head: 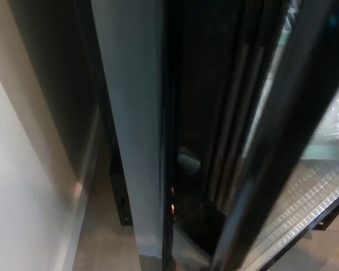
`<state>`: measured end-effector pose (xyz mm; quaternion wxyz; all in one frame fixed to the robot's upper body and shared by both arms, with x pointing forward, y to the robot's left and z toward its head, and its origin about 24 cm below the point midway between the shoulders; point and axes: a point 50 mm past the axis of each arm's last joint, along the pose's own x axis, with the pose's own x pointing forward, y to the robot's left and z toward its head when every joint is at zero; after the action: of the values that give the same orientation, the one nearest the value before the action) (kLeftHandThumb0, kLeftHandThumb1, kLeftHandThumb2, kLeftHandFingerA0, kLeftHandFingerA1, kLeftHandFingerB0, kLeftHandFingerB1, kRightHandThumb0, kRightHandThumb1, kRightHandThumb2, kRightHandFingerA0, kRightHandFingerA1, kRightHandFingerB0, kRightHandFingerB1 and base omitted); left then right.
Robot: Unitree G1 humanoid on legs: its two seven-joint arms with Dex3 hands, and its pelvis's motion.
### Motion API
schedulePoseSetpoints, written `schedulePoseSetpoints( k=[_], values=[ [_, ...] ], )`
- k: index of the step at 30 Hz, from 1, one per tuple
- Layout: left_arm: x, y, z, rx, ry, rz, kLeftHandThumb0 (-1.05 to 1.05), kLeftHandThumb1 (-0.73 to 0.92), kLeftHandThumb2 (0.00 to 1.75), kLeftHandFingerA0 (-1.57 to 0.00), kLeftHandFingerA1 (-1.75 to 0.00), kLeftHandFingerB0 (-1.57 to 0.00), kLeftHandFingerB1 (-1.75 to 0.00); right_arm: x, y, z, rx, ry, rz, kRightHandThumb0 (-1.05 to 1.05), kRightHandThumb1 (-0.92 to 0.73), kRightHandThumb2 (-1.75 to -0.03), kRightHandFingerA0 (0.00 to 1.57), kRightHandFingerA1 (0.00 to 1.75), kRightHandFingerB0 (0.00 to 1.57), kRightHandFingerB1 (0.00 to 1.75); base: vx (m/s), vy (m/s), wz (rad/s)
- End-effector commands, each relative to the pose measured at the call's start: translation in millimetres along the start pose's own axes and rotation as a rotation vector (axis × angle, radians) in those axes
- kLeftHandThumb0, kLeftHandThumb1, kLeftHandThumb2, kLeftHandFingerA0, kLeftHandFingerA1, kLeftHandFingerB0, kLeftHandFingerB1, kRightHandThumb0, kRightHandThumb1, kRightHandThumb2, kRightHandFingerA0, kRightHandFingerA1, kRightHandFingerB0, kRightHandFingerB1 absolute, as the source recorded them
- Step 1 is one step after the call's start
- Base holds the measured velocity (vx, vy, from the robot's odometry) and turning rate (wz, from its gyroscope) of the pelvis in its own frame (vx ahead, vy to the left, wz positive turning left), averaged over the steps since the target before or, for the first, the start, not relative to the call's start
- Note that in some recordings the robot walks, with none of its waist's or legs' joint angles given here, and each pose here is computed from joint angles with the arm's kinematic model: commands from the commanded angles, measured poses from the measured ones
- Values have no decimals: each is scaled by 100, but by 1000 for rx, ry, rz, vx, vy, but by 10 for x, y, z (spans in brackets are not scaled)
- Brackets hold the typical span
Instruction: The robot stands in front of a refrigerator with an opened door and closes the door by swing its right hand at the door
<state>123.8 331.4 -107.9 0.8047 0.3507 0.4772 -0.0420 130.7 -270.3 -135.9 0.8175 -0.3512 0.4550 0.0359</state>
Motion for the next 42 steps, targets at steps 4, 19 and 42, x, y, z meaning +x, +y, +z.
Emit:
schedulePoseSetpoints(
  k=[4,19,42],
  values=[
    [-25,44,-53,26,-9,8,-50,81,64,-33,-34,-30,-31,-21,-34,-23,-9,-39,-38,-66,-80,-65,26,31,31,31,0,0,0],
    [-43,36,-118,38,10,14,-53,64,97,-33,-53,-18,-44,-1130,-480,705,182,-992,-525,-71,-70,-100,3,24,7,28,0,0,0],
    [-56,43,-137,36,7,9,-50,81,64,-34,-34,-30,-31,-3275,-1106,1613,261,-2007,-1236,-84,-60,-99,4,40,8,45,0,0,0]
  ],
)
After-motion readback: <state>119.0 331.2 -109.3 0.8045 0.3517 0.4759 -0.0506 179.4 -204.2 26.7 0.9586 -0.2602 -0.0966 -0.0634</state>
